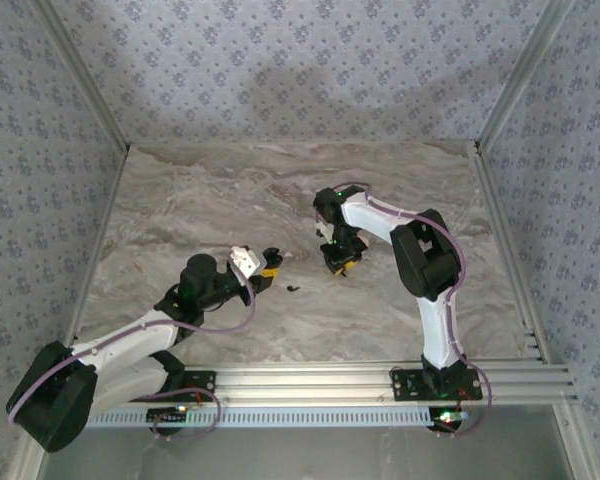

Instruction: Insert the wireless bluetooth earbuds into the charging case

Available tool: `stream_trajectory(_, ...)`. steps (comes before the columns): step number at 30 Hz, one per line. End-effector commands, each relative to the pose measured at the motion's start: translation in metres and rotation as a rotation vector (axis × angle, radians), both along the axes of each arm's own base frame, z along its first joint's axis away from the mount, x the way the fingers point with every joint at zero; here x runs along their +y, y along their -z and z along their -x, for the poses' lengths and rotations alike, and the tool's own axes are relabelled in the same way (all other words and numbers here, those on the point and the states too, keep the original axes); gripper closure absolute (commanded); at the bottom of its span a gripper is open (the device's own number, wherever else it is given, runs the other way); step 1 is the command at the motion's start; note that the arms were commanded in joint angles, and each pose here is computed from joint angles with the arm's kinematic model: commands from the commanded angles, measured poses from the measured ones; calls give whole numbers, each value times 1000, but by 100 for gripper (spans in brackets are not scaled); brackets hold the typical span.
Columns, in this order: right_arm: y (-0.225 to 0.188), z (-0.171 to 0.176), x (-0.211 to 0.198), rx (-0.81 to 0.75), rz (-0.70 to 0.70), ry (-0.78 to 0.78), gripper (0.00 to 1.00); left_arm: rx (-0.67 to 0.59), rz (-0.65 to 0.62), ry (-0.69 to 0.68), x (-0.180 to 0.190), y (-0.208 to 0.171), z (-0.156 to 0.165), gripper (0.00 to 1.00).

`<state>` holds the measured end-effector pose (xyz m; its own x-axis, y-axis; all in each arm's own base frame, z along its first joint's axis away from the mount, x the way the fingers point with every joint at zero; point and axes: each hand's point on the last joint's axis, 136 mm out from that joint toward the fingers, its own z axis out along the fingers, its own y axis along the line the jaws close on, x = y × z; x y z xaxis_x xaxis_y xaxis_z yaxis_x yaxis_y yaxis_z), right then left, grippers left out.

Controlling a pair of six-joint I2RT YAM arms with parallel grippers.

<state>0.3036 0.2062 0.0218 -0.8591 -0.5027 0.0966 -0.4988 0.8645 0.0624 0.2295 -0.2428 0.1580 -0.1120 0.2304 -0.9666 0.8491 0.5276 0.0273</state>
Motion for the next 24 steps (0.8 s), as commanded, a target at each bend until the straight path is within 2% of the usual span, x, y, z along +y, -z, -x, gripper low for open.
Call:
stream_trajectory(1,5,-2,0,-7,10,2,67,-27,21,3,-2,-15,-5,86)
stream_trajectory(14,11,-2,-11,-17,85,4,72,-19,15,4,-3,-13,-5,86)
stream_trajectory(24,8,4,-12,-32,100,13,82,-18,14,2,-1,-13,-4,86)
